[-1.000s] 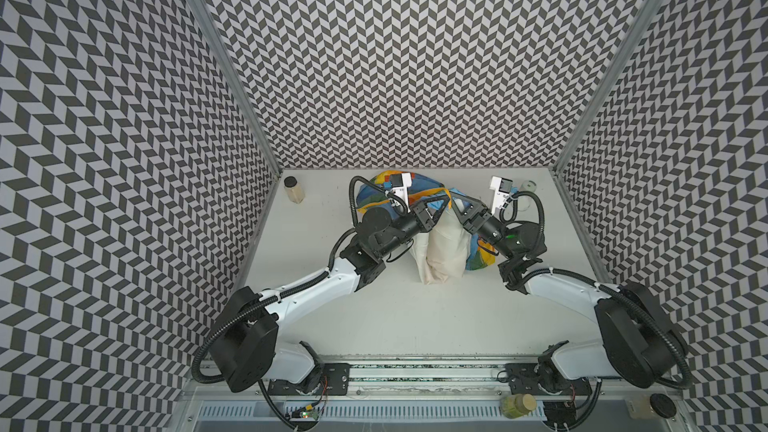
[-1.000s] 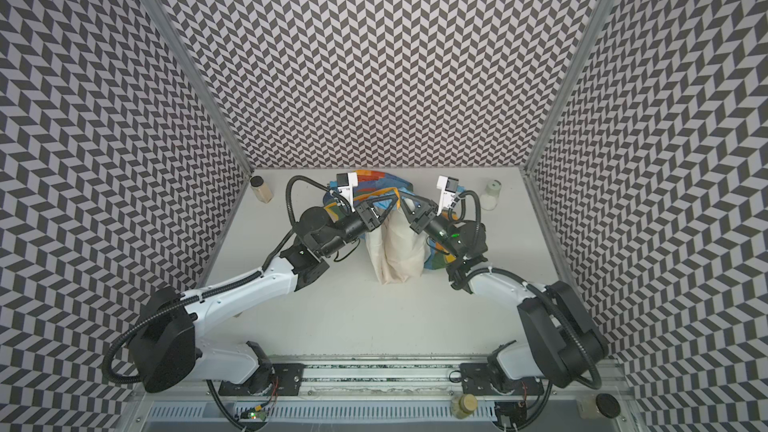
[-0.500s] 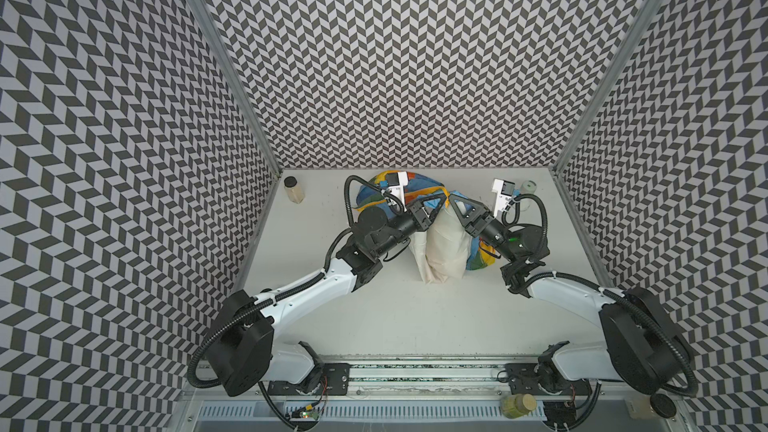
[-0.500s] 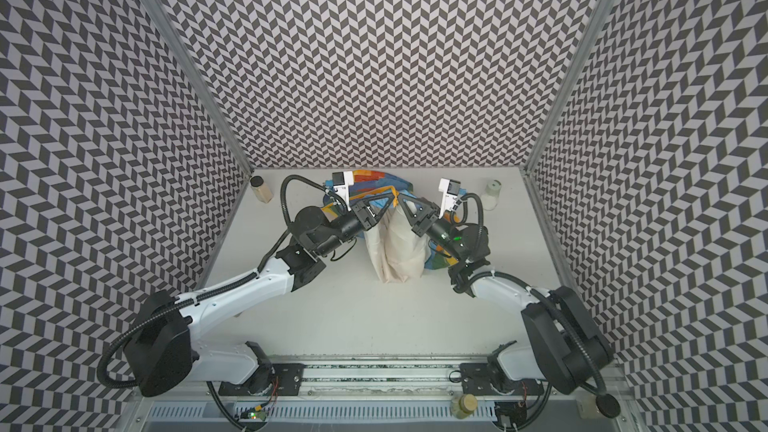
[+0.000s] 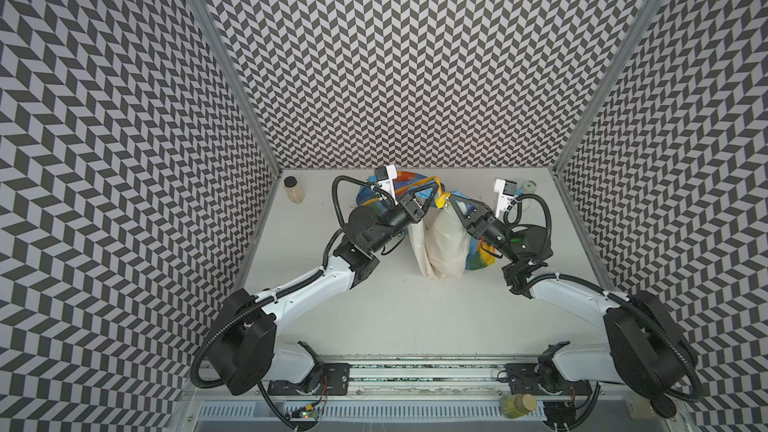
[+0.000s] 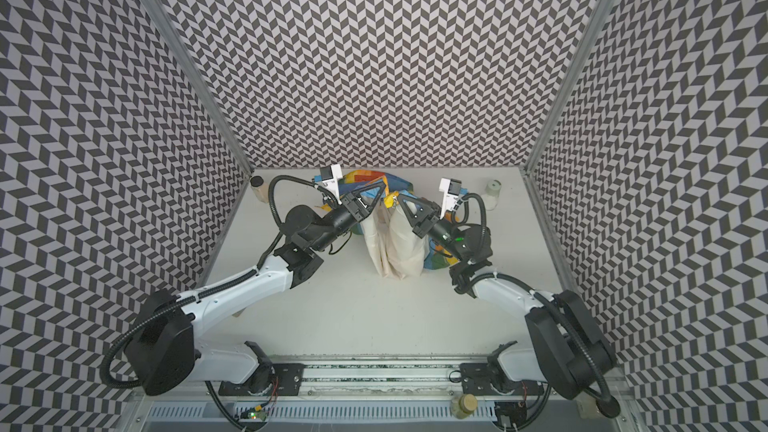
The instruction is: Zip up the jacket
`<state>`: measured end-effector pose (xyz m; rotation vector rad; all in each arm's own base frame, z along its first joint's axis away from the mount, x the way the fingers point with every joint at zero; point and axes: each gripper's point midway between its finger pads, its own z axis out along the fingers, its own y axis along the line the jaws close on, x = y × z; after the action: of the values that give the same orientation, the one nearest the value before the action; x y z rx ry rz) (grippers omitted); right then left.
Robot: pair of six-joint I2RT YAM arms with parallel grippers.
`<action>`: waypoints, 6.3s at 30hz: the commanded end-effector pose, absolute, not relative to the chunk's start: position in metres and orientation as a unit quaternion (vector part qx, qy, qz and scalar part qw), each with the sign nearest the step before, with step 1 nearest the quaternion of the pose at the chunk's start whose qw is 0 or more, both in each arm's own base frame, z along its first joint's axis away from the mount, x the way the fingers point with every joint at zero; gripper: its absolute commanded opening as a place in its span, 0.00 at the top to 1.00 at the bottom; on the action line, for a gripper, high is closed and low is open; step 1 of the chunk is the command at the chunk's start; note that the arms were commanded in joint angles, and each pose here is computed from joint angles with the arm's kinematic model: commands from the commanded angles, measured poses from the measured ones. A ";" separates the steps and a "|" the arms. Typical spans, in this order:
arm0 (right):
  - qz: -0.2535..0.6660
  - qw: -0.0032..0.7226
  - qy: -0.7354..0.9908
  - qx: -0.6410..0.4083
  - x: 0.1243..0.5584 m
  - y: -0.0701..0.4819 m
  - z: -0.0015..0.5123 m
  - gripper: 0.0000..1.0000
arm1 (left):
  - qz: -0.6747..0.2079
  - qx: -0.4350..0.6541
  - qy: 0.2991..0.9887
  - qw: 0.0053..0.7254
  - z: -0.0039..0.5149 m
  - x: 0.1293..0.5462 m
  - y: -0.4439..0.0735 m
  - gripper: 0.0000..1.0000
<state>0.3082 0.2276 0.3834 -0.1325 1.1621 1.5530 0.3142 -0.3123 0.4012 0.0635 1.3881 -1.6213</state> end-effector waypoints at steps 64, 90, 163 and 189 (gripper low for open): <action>0.671 0.606 0.416 -0.100 0.280 0.220 0.437 1.00 | -0.726 0.003 0.514 0.457 0.414 0.311 -0.314 1.00; 0.671 0.605 0.418 -0.095 0.283 0.220 0.435 1.00 | -0.734 0.005 0.503 0.456 0.422 0.309 -0.314 1.00; 0.676 0.581 0.439 -0.115 0.283 0.232 0.418 1.00 | -0.791 -0.051 0.421 0.441 0.426 0.294 -0.290 1.00; 0.677 0.586 0.431 -0.112 0.281 0.234 0.424 1.00 | -0.774 -0.064 0.445 0.446 0.404 0.301 -0.300 1.00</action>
<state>0.2950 0.2399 0.3951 -0.2166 1.1383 1.5831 0.3073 -0.3030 0.3966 -0.1795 1.1439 -1.9173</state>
